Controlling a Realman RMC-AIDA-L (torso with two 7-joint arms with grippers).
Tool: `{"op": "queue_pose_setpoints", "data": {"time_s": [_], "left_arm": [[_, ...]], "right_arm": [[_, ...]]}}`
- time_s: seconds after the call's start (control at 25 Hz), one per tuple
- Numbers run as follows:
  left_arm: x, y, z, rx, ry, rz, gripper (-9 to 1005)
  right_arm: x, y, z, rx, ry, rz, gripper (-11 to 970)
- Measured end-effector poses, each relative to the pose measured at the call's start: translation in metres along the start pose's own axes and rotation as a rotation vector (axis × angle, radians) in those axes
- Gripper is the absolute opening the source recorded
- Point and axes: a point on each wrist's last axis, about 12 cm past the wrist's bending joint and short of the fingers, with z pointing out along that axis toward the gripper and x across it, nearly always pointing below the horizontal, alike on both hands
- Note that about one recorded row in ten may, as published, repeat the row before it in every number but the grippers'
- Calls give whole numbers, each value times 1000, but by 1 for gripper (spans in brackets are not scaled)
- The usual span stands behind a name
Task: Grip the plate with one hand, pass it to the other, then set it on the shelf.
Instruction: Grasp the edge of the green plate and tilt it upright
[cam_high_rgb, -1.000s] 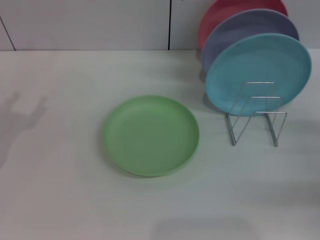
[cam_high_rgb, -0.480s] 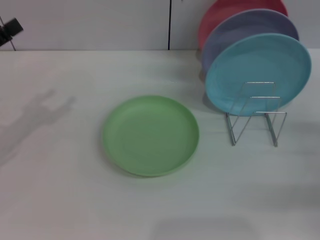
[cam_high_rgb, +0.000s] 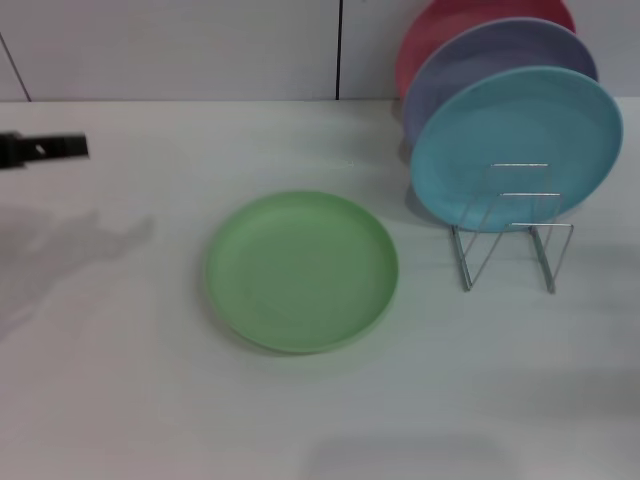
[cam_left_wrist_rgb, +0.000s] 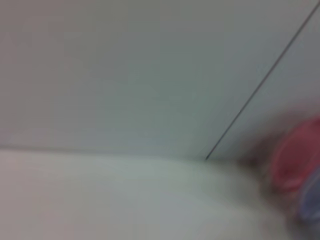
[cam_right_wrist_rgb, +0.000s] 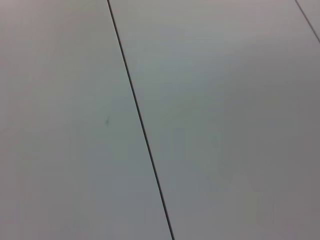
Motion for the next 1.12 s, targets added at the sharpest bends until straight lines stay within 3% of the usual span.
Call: {"op": "queue_pose_setpoints", "data": {"time_s": [0.24, 0.72, 1.12], "left_arm": [[-12, -33, 28, -46, 203, 45, 846], [-17, -76, 71, -169, 348, 25, 845], [-1, -94, 95, -205, 454, -23, 844]], "right_arm": [[0, 0, 5, -6, 0, -7, 718], [-6, 1, 23, -31, -31, -55, 719], [-11, -1, 40, -52, -45, -67, 718]]}}
